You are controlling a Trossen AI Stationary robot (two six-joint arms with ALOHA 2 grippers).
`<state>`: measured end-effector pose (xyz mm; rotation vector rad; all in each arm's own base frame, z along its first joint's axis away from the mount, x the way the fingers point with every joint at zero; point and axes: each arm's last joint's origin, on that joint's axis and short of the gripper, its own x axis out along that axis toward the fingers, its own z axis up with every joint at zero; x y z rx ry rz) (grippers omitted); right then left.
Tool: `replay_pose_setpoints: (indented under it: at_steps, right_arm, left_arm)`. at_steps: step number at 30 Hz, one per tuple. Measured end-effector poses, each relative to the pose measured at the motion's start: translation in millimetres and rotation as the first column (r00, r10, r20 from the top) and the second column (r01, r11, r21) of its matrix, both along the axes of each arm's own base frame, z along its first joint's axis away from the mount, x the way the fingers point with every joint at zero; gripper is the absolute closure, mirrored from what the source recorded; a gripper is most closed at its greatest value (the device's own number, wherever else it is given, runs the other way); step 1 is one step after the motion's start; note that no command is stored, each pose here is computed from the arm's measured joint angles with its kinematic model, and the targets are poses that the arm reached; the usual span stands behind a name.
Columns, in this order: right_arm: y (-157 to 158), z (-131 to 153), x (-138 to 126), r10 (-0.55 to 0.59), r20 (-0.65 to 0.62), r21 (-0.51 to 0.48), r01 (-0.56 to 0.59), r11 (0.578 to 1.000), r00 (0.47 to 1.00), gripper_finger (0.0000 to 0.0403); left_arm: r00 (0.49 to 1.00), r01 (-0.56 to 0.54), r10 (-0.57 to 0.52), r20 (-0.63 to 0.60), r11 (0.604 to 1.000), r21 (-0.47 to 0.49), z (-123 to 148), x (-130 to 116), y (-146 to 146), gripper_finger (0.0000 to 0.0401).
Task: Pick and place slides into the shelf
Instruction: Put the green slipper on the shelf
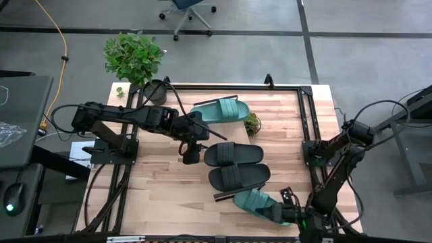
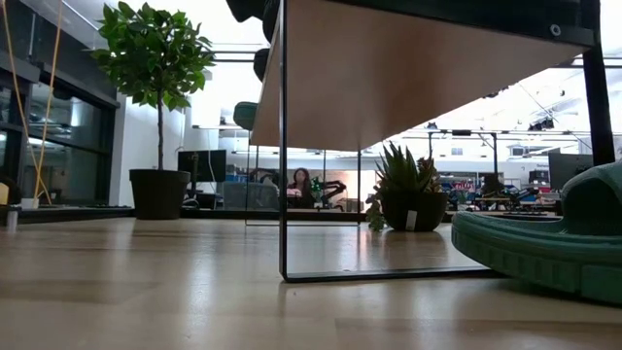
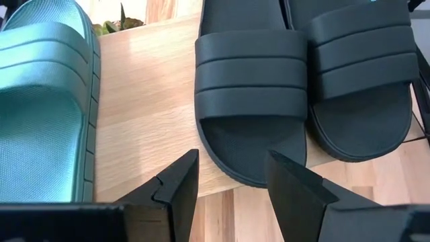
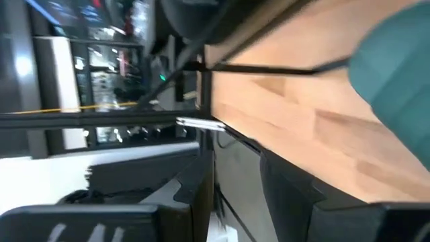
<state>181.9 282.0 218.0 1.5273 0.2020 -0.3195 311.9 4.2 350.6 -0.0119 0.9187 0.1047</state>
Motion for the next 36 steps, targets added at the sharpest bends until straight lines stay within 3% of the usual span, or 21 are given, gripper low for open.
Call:
replay_pose_setpoints:
  at_steps: [9, 27, 36]
  right_arm:
    - [-10, -11, -4, -0.058, -0.084, 0.004, 0.058, 0.998, 0.995, 0.029]
    - [-15, -22, -23, 0.027, -0.244, -0.241, -0.087, 0.967, 0.969, 0.029]
    - [-9, -51, -22, 0.001, -0.319, -0.245, -0.084, 0.966, 0.948, 0.029]
  left_arm:
    - [1.0, 0.025, -0.025, -0.003, 1.0, 0.02, 0, 0, 0, 0.0242]
    - [1.0, 0.031, -0.031, 0.001, 0.998, 0.045, 0, 0, 1, 0.0242]
    - [0.999, 0.032, -0.032, 0.006, 0.999, 0.031, 3, 0, 0, 0.0242]
